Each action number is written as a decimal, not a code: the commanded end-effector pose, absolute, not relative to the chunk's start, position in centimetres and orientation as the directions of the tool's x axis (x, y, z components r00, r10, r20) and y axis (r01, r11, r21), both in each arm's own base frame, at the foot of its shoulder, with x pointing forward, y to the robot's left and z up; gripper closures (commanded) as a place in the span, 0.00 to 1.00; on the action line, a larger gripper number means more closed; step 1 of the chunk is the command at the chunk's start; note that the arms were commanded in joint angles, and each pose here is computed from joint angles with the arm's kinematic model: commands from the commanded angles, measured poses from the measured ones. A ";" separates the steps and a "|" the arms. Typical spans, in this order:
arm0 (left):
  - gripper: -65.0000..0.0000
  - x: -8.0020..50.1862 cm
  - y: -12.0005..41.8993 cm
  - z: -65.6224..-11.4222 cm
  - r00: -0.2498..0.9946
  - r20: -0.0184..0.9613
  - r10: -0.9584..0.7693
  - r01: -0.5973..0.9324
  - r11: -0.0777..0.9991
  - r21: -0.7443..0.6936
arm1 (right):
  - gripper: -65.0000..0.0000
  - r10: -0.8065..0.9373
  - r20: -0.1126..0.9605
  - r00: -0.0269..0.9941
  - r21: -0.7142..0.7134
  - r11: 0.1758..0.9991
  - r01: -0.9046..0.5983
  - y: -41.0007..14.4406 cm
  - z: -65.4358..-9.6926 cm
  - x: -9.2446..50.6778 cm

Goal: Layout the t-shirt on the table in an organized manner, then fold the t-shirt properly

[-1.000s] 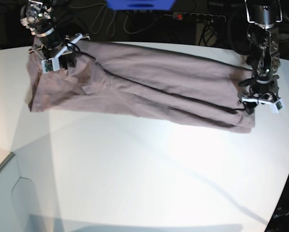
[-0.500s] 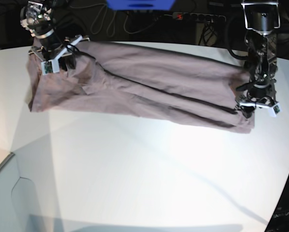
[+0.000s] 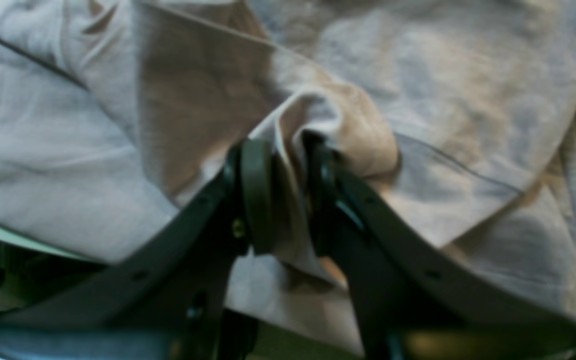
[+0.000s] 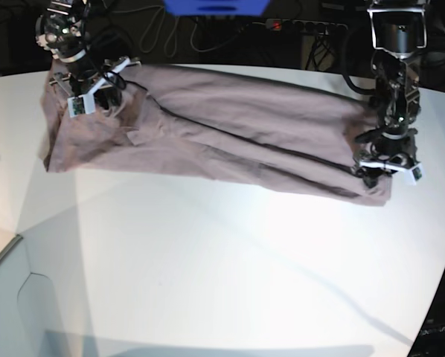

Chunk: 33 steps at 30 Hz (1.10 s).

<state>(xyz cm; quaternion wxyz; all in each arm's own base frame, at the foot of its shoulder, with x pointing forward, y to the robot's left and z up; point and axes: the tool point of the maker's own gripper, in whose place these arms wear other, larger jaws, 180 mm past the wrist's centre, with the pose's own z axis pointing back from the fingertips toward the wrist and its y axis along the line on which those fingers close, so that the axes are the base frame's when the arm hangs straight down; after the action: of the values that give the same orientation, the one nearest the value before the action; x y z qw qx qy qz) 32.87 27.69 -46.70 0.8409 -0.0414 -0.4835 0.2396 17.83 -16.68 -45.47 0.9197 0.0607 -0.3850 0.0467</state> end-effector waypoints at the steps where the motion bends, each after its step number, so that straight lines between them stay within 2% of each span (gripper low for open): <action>1: 0.50 32.8 27.1 -47.1 0.446 0.770 0.456 -0.350 0.881 -0.319 | 0.79 0.037 0.744 0.667 0.071 0.988 -0.135 -16.8 -44.5 18.5; 9: 1.00 32.1 26.3 -48.2 0.473 0.748 0.465 -0.328 0.881 -0.339 | 0.79 0.037 0.755 0.655 0.068 0.989 -0.135 -16.9 -44.2 19.2; 12: 0.99 32.6 26.2 -47.3 0.456 0.763 0.458 -0.316 0.885 -0.343 | 0.79 0.036 0.753 0.657 0.071 0.988 -0.135 -16.8 -44.3 19.2; 20: 1.00 35.4 24.6 -39.0 0.300 0.874 0.382 -0.174 0.923 -0.344 | 0.79 0.013 0.732 0.681 0.104 0.986 -0.131 -17.6 -46.8 21.6; 26: 1.00 34.9 22.5 -34.5 0.224 0.912 0.343 -0.078 0.939 -0.334 | 0.79 -0.001 0.710 0.704 0.124 0.984 -0.124 -18.2 -48.5 22.7; 33: 1.00 34.0 14.7 -33.4 0.265 0.912 0.314 0.116 0.928 -0.353 | 0.79 -0.015 0.703 0.711 0.143 0.982 -0.120 -18.2 -49.2 23.7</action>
<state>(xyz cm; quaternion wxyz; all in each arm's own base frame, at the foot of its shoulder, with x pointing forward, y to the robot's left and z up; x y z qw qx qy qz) 33.55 14.45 -34.78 0.7907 -0.1757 -0.5826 0.0668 25.09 -18.07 -47.85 0.9030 0.0976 -0.4183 0.0122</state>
